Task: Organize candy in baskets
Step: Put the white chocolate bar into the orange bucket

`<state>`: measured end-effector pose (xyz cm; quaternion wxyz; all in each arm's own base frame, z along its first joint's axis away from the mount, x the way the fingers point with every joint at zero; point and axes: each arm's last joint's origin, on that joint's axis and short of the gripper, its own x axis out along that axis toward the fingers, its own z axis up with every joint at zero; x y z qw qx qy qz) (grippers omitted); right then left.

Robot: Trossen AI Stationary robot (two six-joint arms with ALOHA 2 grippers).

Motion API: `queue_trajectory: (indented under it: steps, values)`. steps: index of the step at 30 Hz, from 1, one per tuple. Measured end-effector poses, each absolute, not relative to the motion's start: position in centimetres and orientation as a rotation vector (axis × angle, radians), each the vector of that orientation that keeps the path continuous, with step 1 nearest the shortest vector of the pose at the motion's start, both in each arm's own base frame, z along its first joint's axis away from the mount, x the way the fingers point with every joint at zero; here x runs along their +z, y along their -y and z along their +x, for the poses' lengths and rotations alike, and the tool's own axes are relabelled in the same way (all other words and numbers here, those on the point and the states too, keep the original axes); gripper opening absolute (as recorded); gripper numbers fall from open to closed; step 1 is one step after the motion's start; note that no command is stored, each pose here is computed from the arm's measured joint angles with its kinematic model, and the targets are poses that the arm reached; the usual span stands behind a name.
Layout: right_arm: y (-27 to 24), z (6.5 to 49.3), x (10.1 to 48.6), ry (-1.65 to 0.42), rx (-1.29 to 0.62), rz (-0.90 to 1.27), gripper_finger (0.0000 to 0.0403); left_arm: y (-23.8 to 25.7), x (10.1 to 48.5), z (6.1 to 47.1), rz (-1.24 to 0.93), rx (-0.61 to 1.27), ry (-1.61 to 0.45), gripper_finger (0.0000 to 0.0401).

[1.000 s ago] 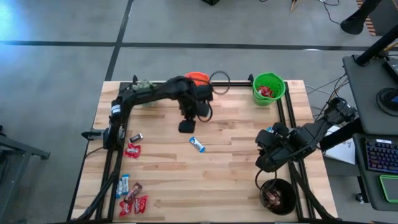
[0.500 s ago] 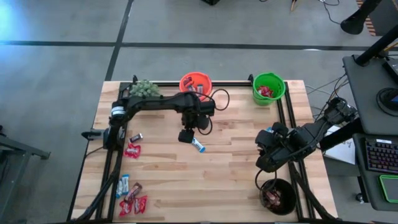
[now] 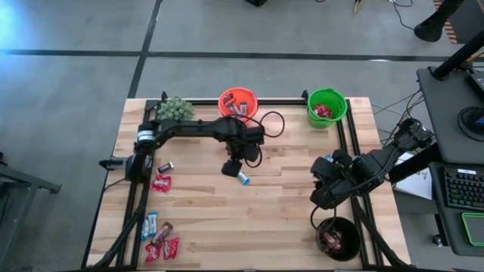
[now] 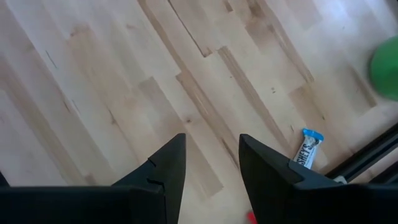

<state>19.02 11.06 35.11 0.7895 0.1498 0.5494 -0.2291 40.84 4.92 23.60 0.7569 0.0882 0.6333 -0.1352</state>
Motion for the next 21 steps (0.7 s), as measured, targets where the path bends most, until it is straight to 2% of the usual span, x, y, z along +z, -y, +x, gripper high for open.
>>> queue_trajectory:
  steps: [21]
  values:
    - [-11.2, 19.1, 35.1, -1.191, -0.482, 0.349, 0.0138, -4.7, 18.9, 40.4, 0.161, -0.34, -1.436, 0.0207]
